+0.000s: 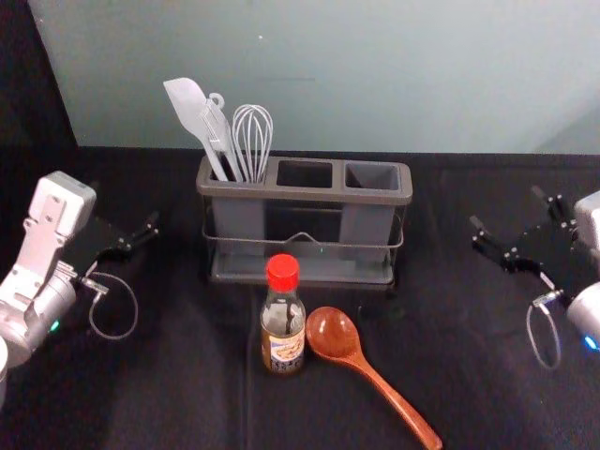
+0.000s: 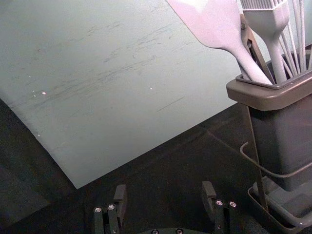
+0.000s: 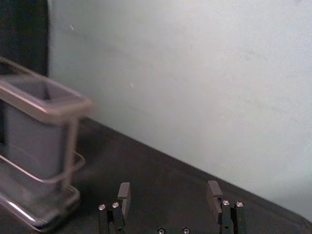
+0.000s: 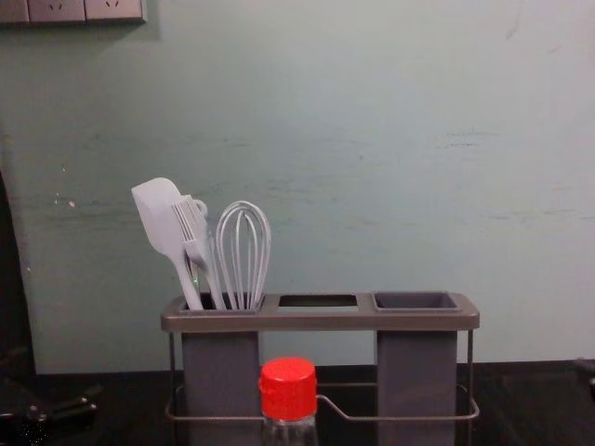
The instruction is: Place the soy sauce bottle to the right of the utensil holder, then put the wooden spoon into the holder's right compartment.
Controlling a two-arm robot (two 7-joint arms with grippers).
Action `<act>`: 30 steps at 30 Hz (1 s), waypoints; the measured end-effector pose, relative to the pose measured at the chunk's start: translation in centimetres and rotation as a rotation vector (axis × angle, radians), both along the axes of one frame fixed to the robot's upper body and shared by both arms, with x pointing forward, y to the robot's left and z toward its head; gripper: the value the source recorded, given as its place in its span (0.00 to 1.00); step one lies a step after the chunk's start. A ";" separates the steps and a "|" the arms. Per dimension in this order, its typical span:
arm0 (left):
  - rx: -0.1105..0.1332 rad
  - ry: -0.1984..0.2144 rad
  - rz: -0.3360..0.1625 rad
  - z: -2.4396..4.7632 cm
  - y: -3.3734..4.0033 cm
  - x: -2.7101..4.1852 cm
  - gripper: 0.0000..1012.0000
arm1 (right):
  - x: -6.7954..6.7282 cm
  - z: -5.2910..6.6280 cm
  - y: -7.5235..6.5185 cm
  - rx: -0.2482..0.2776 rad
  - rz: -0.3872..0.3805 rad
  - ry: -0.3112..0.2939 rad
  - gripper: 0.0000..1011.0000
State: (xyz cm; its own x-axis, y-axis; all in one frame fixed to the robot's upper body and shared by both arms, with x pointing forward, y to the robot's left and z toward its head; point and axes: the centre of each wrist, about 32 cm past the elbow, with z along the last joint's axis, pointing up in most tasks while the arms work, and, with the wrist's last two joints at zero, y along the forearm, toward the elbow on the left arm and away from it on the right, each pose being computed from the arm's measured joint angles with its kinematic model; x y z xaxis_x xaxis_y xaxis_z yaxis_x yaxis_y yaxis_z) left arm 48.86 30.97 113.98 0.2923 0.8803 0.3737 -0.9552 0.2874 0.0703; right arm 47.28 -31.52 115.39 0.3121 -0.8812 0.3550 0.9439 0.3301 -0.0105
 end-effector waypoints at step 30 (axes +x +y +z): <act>0.000 0.000 0.000 0.00 0.00 0.00 0.99 | -4.5 4.7 3.0 0.270 0.564 0.202 0.99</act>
State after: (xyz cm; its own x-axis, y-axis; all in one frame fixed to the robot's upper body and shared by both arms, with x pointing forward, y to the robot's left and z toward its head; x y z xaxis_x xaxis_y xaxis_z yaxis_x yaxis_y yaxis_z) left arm 48.86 30.97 113.98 0.2922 0.8803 0.3737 -0.9553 0.2873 0.0702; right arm 42.81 -28.57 120.10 0.7899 -0.6125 0.0300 0.6130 0.7899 -0.0165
